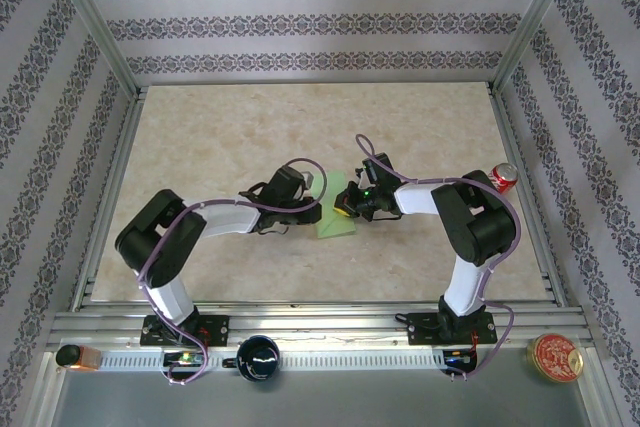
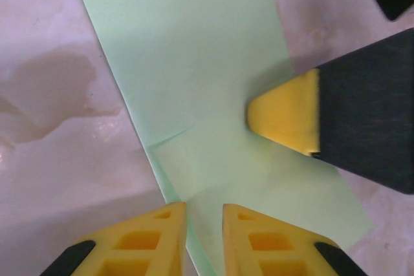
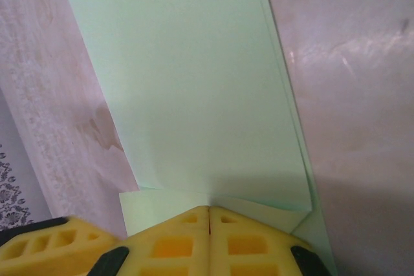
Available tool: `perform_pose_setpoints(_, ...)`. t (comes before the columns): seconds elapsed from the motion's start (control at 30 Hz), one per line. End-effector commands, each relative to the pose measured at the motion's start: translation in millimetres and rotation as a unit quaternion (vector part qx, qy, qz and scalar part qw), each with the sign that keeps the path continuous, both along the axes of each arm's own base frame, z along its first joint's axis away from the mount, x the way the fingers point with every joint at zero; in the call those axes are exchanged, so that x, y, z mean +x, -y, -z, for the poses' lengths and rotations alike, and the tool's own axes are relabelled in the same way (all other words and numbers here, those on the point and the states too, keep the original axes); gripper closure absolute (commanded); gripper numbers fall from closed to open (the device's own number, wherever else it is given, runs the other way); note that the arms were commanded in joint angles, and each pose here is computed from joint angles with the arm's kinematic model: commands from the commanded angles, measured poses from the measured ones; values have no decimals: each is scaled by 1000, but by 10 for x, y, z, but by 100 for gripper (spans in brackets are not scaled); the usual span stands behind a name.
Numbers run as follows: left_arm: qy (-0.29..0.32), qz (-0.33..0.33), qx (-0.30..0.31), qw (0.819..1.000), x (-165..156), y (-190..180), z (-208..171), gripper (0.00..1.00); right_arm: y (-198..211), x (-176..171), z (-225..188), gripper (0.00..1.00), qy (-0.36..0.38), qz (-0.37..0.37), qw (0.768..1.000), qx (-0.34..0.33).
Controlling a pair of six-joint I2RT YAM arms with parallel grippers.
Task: Fold a paper plane with a square sheet of paper (pick it up from the middle)
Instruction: Fold the triangle a second time at the center of the table.
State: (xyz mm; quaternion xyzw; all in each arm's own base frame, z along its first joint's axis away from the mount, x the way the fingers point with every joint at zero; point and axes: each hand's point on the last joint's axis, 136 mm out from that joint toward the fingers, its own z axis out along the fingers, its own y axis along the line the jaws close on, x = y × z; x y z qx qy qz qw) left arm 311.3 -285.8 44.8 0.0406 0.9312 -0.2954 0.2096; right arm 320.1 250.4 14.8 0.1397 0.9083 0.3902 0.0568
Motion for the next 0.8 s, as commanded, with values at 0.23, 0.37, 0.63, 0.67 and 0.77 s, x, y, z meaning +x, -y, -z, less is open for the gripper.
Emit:
perform_pose_setpoints(0.23, -92, 9, -87, 992, -225, 328, -346, 100, 193, -178, 235, 100, -38, 8, 999, -37)
perform_pose_setpoints(0.37, -106, 12, -111, 988, -222, 434, -304, 100, 199, -175, 226, 100, -37, 9, 999, -37)
perform_pose_setpoints(0.63, -135, 30, -109, 984, -228, 546, -137, 100, 206, -177, 224, 100, -38, 10, 999, -37)
perform_pose_setpoints(0.67, -136, 32, -107, 984, -234, 548, -116, 100, 209, -178, 227, 100, -38, 11, 999, -37)
perform_pose_setpoints(0.77, -139, 32, -103, 984, -234, 544, -70, 100, 209, -176, 233, 100, -39, 11, 998, -37)
